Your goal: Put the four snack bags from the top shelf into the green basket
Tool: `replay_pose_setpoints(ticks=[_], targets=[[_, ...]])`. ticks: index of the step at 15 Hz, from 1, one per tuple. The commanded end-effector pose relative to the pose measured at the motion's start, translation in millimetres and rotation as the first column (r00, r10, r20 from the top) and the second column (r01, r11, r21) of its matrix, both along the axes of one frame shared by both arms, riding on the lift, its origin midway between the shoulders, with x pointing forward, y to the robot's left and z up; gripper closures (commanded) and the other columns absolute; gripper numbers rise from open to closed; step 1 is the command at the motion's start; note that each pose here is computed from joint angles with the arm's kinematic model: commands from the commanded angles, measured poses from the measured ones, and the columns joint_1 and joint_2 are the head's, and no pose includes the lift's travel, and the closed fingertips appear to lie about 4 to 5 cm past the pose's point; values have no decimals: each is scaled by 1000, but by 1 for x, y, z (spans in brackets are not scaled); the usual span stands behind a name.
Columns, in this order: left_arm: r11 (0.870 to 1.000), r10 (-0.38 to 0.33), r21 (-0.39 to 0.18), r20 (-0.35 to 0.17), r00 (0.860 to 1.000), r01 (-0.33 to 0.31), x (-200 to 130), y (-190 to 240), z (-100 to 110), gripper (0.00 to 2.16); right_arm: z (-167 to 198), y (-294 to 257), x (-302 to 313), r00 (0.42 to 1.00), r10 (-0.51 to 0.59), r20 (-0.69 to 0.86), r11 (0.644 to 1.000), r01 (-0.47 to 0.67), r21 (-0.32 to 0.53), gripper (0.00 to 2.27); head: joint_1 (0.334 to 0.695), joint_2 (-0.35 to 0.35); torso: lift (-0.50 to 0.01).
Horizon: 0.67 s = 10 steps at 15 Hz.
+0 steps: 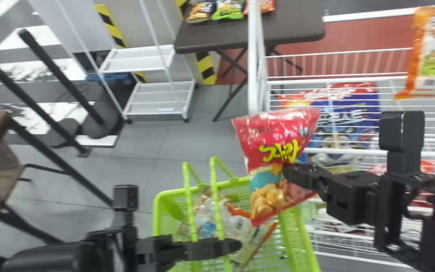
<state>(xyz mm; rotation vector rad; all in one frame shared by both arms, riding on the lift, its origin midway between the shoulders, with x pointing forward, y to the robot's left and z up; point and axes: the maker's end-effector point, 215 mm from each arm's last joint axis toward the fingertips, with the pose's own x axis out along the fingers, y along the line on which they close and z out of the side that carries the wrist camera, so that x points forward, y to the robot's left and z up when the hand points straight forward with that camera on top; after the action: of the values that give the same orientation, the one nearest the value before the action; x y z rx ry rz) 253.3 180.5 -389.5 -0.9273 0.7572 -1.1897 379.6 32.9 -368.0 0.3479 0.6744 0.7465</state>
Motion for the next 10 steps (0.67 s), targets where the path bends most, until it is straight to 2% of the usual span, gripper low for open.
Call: replay_pose_setpoints(ticks=[1,7,10], targets=[[1000,-3,-6,3,1000,3,1,1,2,2148,-9,33,-31,991,108,-73,994,-107,15,2260,695,350,0],[1000,-5,-10,4,1000,5,4,1,5,2148,-83,81,-68,935,241,-259,966,-257,-32,2256,695,350,0],[1000,-6,-12,2,1000,6,4,0,5,2148,-107,104,-55,934,259,-246,956,-285,-74,2256,695,350,0]])
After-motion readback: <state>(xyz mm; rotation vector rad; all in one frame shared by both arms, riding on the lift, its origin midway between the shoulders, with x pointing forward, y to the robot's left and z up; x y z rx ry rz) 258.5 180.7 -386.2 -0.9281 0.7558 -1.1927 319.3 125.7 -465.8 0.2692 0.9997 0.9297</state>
